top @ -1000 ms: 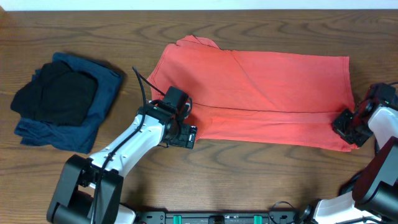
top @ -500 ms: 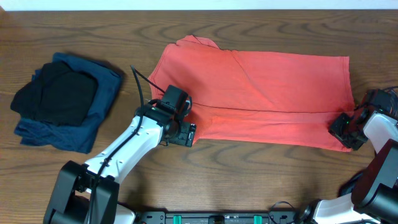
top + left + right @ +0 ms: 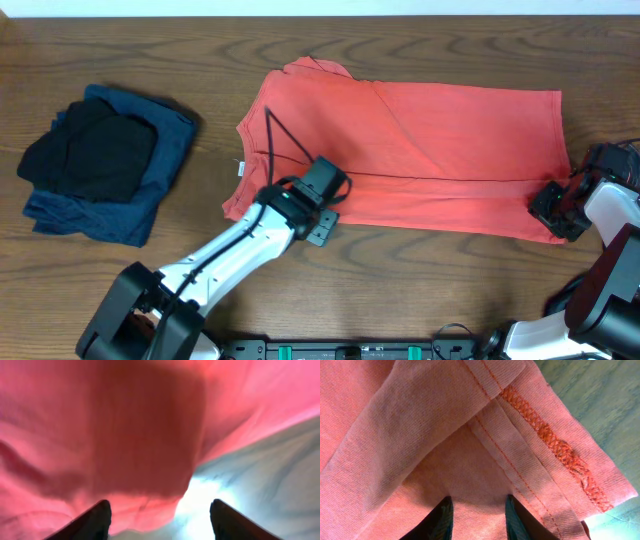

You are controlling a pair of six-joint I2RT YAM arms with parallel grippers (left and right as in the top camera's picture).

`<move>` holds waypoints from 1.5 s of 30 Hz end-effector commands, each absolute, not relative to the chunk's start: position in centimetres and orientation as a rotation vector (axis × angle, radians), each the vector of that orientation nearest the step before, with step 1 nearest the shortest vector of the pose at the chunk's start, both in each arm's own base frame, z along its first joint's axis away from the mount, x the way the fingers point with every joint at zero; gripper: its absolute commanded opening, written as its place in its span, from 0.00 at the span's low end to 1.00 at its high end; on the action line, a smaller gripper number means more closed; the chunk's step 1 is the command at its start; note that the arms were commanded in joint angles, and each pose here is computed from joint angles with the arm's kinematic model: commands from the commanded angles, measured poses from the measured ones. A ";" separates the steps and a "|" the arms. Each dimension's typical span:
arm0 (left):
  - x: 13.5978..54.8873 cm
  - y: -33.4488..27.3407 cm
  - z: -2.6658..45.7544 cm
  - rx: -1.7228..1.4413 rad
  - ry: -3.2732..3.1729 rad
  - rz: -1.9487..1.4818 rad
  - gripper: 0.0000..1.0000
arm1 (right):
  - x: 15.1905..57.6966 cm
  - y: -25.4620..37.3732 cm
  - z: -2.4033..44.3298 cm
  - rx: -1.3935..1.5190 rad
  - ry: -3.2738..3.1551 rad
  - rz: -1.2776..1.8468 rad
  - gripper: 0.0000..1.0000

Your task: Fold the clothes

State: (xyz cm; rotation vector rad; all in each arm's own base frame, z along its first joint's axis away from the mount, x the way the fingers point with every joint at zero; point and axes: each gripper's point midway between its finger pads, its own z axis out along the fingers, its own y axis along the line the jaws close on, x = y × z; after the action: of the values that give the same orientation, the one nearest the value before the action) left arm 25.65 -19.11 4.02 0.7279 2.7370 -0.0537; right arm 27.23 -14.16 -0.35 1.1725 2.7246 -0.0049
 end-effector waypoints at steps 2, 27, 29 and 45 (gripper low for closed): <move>27.6 -20.2 5.0 0.732 2.641 -0.005 0.54 | 26.3 -13.5 -1.5 1.148 2.777 -0.005 0.33; 27.5 -21.3 0.3 0.786 2.705 0.007 0.41 | 26.1 -13.4 -1.5 1.150 2.784 -0.005 0.33; 27.6 -21.3 0.1 0.785 2.704 0.009 0.41 | 26.1 -13.4 -1.5 1.150 2.785 -0.005 0.33; 29.7 -21.3 1.6 0.736 2.627 0.076 0.06 | 26.1 -13.5 -1.5 1.150 2.786 -0.011 0.33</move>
State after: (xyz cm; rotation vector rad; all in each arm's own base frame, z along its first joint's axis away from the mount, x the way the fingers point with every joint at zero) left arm 28.83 -21.08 0.93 0.7497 2.6556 0.0586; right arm 27.19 -14.14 -0.36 1.1616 2.7315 -0.0084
